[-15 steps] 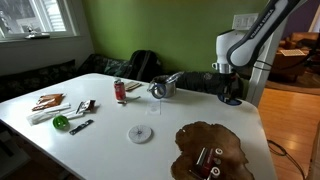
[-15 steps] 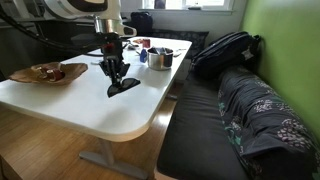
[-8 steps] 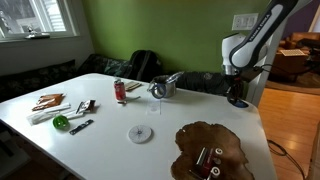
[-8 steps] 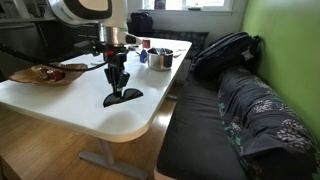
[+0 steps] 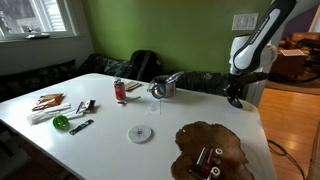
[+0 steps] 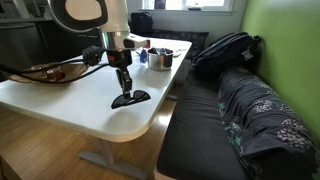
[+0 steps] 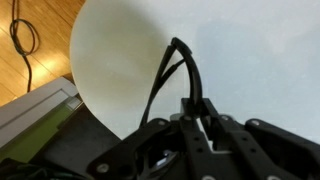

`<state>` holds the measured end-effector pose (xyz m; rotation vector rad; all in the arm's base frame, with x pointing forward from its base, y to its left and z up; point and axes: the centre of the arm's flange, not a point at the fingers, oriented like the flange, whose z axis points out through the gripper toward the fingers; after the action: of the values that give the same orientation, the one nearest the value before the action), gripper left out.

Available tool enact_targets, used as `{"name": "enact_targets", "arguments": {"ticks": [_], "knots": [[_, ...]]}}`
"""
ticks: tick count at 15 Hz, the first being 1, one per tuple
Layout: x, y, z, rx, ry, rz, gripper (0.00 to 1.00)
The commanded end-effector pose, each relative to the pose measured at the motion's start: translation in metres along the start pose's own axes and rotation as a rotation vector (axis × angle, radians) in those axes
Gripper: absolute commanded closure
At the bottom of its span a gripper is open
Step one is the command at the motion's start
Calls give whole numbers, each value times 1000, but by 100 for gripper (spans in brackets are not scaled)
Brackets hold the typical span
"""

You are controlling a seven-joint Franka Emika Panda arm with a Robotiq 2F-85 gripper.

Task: Remove the pair of glasses from the wooden plate and put them on the table

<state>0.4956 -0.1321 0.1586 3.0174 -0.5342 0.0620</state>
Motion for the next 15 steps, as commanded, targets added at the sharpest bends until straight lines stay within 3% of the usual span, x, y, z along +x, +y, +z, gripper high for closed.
{"name": "enact_targets", "arguments": {"ticks": [1,6,7,8,12,15], "knots": [[-24,26,7,50,6,138,96],[-48,60,11,129,42,265,96],[-47,59,8,158,53,257,61],[-47,58,8,169,61,253,60],[-37,42,-4,241,91,217,31],[-29,5,-79,248,212,71,9]]}}
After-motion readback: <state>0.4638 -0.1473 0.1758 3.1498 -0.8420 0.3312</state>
